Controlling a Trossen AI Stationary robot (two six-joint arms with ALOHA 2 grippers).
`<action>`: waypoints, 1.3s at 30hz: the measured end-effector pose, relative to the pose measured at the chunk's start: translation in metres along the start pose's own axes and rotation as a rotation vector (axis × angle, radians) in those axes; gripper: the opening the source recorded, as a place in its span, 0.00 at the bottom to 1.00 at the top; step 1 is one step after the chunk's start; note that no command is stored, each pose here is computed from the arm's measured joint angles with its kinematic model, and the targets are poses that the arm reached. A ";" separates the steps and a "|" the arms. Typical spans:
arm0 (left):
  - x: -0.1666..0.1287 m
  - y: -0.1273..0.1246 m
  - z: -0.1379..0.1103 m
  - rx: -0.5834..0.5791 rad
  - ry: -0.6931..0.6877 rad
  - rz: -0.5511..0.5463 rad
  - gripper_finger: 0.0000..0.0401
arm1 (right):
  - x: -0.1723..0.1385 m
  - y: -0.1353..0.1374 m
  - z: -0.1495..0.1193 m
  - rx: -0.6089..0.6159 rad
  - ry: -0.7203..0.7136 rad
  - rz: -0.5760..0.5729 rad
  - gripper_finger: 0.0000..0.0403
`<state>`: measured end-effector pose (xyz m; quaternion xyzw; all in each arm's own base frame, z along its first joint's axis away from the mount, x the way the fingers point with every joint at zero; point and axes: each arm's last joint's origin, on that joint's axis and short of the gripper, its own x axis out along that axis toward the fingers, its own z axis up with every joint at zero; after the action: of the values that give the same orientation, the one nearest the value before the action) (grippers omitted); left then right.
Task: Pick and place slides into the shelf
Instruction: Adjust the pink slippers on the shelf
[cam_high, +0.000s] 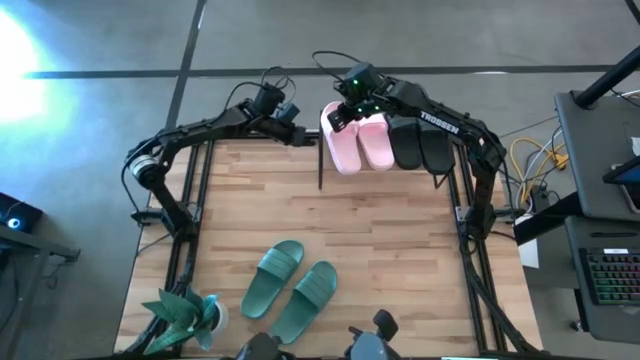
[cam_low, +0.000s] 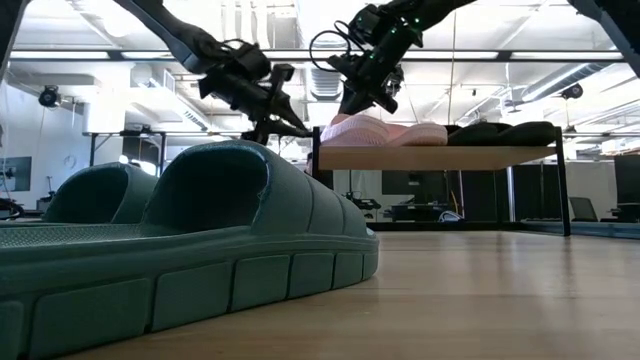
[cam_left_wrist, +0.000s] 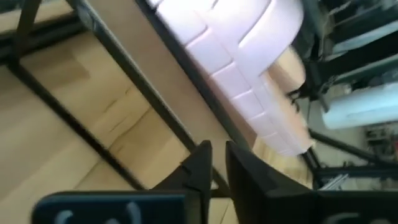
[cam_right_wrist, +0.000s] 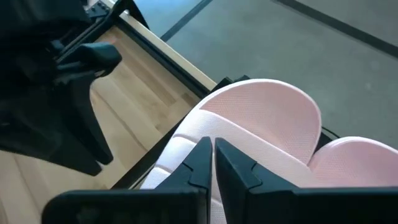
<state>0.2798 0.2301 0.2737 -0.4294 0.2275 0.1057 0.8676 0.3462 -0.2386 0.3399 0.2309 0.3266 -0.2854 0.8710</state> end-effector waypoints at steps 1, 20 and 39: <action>-0.001 -0.001 0.000 0.005 -0.026 -0.014 0.11 | -0.001 0.000 0.000 0.000 -0.002 -0.003 0.03; 0.004 -0.002 -0.007 -0.115 -0.083 -0.058 0.40 | -0.001 0.000 0.002 -0.001 -0.022 -0.021 0.03; 0.031 0.011 -0.009 -0.142 -0.079 -0.085 0.38 | -0.001 -0.002 -0.001 -0.005 0.001 -0.053 0.03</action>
<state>0.2998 0.2289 0.2462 -0.4945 0.1667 0.1016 0.8470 0.3441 -0.2393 0.3394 0.2203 0.3338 -0.3077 0.8634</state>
